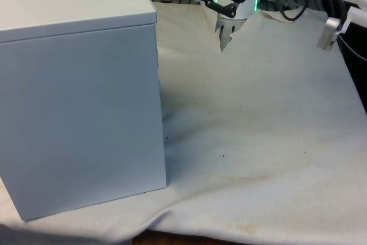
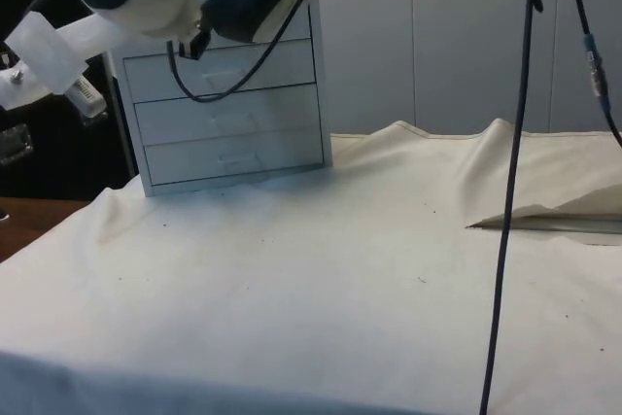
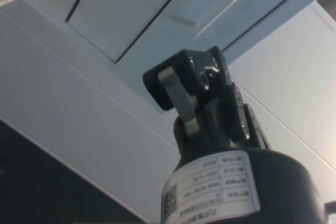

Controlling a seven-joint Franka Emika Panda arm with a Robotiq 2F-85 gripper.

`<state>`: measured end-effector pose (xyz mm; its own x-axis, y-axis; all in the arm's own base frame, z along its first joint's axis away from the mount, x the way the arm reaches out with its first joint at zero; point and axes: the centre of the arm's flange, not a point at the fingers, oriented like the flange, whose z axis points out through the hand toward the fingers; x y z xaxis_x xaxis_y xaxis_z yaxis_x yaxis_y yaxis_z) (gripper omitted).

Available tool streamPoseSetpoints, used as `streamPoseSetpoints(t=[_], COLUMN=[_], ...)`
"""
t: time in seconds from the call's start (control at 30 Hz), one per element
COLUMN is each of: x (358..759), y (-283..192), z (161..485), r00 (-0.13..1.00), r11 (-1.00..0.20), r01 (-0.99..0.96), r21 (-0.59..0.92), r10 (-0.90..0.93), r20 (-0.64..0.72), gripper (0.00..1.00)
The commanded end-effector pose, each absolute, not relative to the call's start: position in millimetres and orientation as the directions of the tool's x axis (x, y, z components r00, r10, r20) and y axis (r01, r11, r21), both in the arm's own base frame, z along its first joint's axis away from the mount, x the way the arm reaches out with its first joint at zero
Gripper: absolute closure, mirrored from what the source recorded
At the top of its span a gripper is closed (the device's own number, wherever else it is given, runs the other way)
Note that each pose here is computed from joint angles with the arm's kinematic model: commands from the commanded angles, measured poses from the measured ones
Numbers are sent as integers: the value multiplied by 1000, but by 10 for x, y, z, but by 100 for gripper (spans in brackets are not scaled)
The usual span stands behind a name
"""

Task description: Open the drawer, then close it.

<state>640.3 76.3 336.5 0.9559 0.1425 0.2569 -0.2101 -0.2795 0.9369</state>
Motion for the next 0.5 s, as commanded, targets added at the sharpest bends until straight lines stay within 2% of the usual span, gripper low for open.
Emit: streamPoseSetpoints(t=[0.0, 0.47], x=[6366, 6227], y=[810, 1137], z=[3396, 3505], r00=[955, 954], r11=[-284, -263], r01=[-213, -236], r21=[935, 936], r10=[139, 121], r20=[260, 274], gripper=[100, 100])
